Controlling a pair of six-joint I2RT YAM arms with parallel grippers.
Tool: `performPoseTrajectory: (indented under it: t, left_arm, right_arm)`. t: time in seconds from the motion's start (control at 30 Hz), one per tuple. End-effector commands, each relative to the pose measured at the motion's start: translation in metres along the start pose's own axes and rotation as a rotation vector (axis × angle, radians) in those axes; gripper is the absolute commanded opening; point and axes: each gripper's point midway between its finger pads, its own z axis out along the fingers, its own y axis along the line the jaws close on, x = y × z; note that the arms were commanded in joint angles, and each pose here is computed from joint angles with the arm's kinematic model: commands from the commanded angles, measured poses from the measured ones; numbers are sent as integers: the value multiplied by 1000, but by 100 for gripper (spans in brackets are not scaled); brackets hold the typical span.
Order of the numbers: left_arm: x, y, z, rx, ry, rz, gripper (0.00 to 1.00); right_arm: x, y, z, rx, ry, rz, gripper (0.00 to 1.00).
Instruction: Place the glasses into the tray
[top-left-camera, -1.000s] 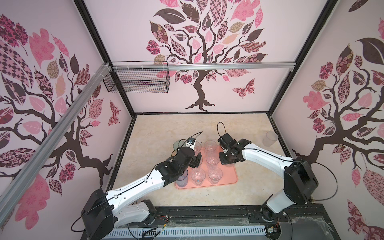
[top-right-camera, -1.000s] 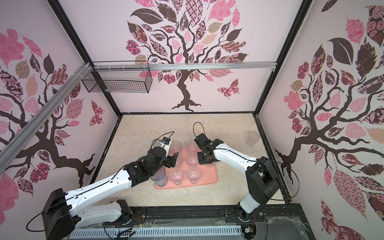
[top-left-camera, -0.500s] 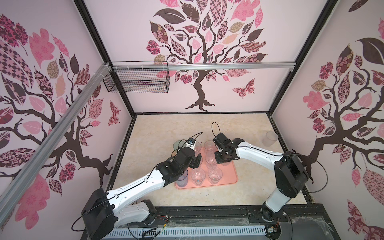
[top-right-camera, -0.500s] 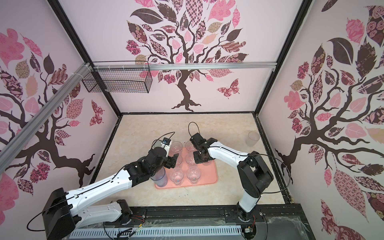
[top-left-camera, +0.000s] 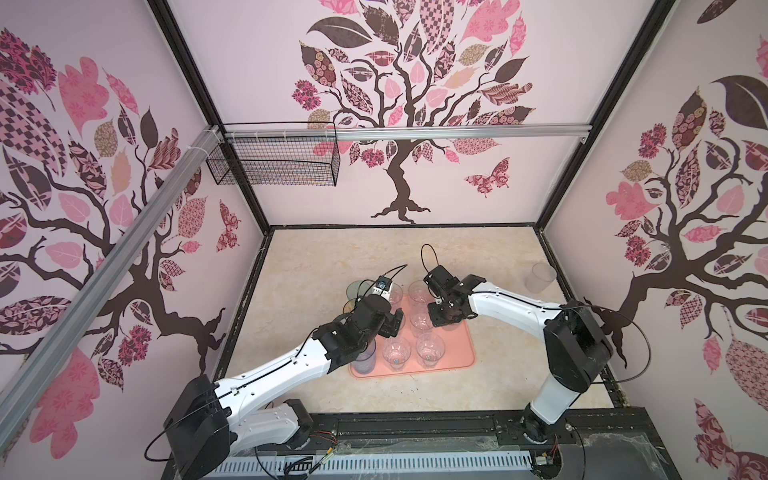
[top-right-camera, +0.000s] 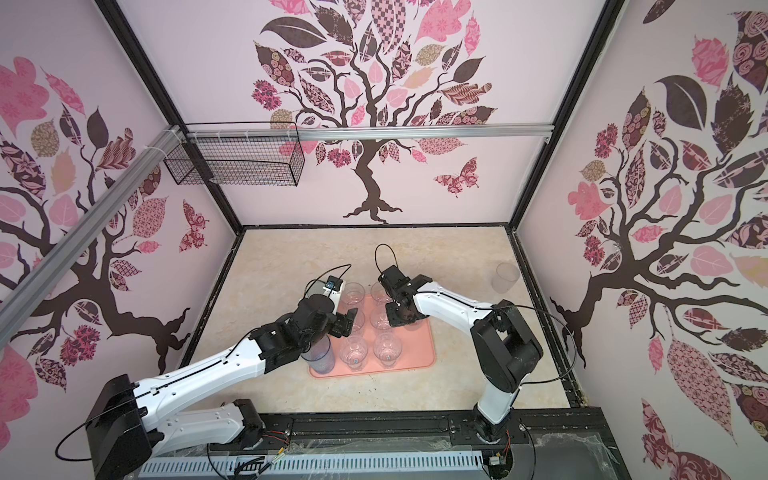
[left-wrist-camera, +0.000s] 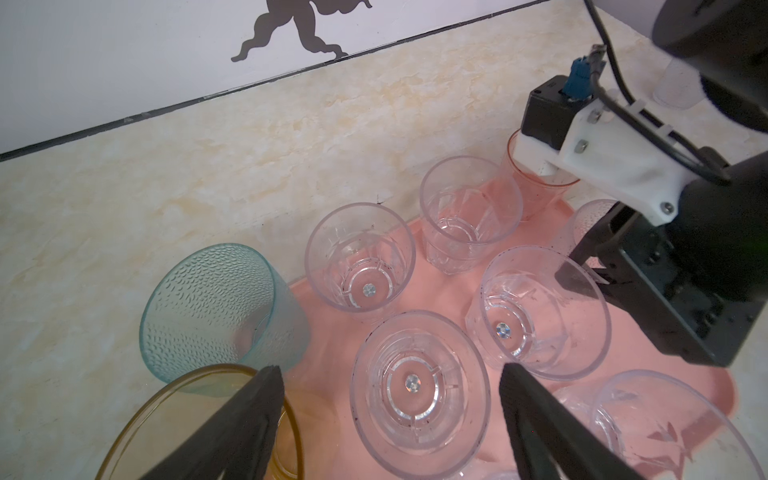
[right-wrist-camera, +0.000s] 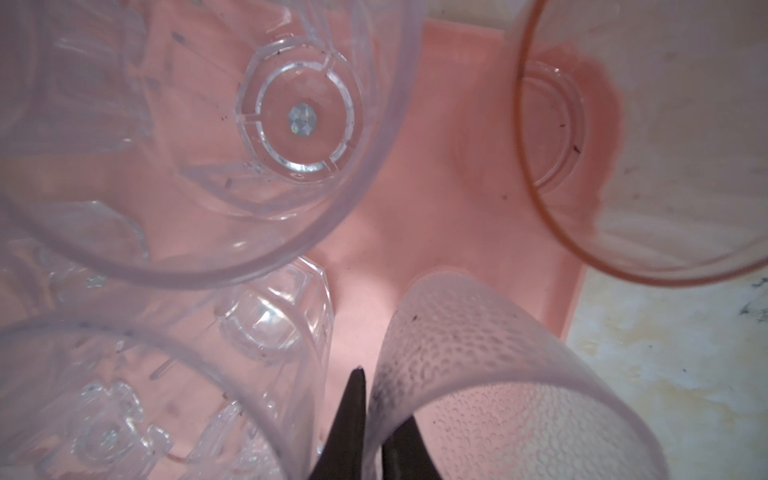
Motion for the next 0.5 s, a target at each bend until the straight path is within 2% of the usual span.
performPoseTrajectory:
  t: [0.0, 0.1, 0.23, 0.47]
  left_arm:
    - [-1, -1, 1, 5, 2, -10, 86]
    - [1, -1, 2, 6, 6, -10, 86]
    - [2, -1, 2, 6, 9, -10, 85]
    - [3, 1, 1, 1, 10, -10, 85]
  right_arm:
    - [-1, -4, 2, 34, 12, -15, 11]
    - [0, -7, 5, 53, 16, -17, 13]
    - [-1, -7, 4, 54, 21, -17, 21]
    - [-13, -4, -31, 39, -14, -19, 36]
